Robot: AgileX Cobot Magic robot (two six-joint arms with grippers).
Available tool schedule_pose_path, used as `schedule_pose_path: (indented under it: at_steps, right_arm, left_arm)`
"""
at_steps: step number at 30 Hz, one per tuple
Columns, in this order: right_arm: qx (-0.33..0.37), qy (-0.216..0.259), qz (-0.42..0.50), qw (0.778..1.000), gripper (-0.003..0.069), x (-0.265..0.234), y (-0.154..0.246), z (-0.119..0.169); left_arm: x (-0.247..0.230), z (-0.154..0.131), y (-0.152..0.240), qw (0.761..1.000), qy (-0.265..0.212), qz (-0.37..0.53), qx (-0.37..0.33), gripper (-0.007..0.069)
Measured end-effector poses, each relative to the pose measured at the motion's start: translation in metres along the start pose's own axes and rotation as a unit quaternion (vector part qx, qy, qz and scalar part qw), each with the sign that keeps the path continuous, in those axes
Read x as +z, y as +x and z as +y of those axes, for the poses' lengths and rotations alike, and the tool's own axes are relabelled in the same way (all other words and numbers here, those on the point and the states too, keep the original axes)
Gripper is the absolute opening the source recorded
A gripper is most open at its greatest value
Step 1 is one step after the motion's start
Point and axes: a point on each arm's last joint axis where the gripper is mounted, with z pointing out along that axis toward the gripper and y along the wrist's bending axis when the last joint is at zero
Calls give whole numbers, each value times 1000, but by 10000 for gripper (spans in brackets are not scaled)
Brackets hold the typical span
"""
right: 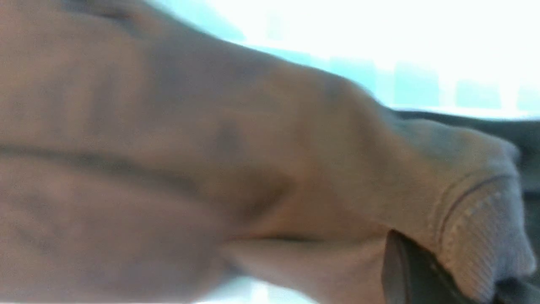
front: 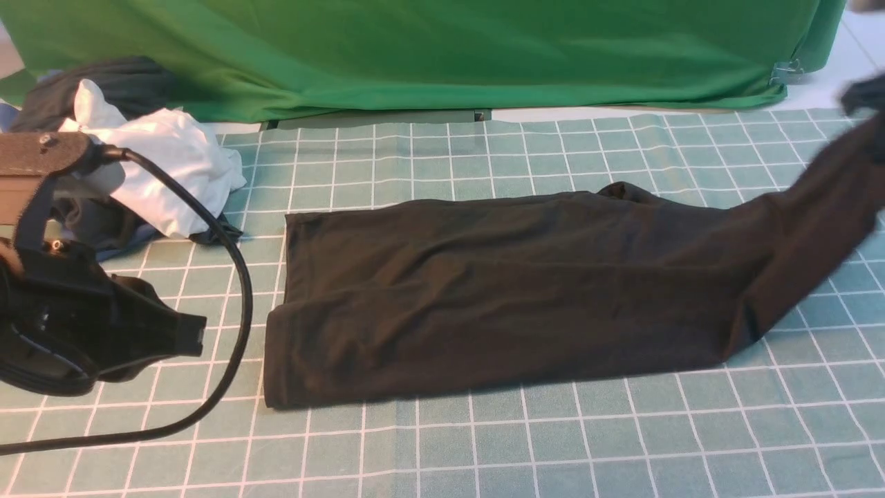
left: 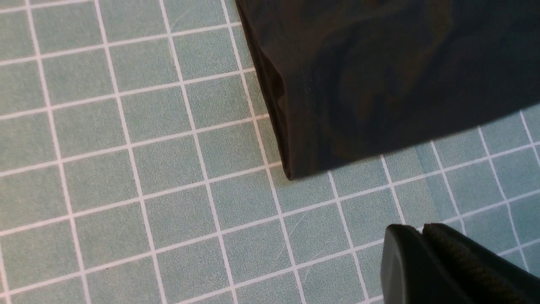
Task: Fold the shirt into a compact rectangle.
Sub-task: 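Fold the right end of the dark garment over onto its left end with the right gripper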
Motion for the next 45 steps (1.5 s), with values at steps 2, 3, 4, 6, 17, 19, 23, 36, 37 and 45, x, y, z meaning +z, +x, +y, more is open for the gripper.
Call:
schedule_pose_path:
  at_steps: [2,3,4,6,17,19,23,36,37,45]
  right_arm:
    - [-13,-14,-5,1000,15,-2,-3,22]
    - [-20,-21,-9,1000,15,-3,-4,34]
    - [-36,-42,-18,998,15,-5,-6,57]
    - [-60,-94,-39,993,15,-6,-8,105]
    - [-115,-247,-48,961,15,29,10,260]
    - [-119,-263,-42,956,15,49,17,293]
    - [-129,-281,-30,951,15,67,27,328]
    - [-140,-310,-4,940,153,84,55,381]
    - [-137,-313,2,940,208,87,56,382]
    - [-138,-340,42,930,483,75,61,381]
  left_arm:
    - [0,0,0,1000,0,-2,0,7]
    - [0,0,0,1000,0,-2,0,7]
    - [0,0,-1,1000,0,-4,0,7]
    - [0,0,-1,1000,0,-4,0,7]
    - [0,4,2,999,-22,14,18,8]
    - [0,4,3,999,-22,16,18,10]
    - [0,4,3,999,-24,19,19,12]
    - [0,7,7,998,-36,37,24,11]
    - [0,7,7,998,-36,37,23,11]
    - [-1,11,7,997,-63,38,15,11]
